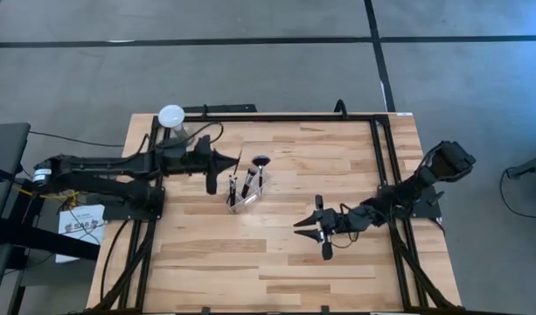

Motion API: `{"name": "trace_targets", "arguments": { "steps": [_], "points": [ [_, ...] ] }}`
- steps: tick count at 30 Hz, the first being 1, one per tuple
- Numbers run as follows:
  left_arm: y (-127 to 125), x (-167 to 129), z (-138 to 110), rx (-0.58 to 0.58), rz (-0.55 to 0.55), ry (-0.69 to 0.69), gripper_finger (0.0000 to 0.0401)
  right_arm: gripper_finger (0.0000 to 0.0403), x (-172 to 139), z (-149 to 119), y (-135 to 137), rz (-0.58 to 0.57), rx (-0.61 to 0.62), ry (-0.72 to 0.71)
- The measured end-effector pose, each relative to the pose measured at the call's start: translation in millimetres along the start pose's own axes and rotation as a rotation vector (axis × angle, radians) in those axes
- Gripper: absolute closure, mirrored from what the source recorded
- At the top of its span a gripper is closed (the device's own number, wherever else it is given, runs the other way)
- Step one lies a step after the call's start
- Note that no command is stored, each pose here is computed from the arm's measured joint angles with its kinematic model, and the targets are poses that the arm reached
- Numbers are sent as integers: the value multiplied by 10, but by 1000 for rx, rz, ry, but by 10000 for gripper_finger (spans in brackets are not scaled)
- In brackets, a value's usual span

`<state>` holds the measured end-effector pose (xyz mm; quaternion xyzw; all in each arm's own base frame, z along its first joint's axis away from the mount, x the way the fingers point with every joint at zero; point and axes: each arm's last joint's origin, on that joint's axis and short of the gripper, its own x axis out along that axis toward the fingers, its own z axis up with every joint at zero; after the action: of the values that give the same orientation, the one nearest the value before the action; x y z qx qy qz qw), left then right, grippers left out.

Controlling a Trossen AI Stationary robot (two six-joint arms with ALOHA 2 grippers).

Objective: Put items in baskets/containers
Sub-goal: Put the liner brush into the left section of the transparent organizer

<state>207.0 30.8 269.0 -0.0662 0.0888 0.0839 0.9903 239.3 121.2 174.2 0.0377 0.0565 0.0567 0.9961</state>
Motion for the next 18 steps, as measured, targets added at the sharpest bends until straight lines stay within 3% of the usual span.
{"name": "trace_targets", "arguments": {
  "steps": [8,18],
  "points": [
    [-252,-96,-410,-40,-52,56,396,328,-107,-30,212,-45,-15,-8],
    [-216,-228,-931,-131,-8,-105,396,328,-242,-91,413,-105,-37,1]
  ]
}}
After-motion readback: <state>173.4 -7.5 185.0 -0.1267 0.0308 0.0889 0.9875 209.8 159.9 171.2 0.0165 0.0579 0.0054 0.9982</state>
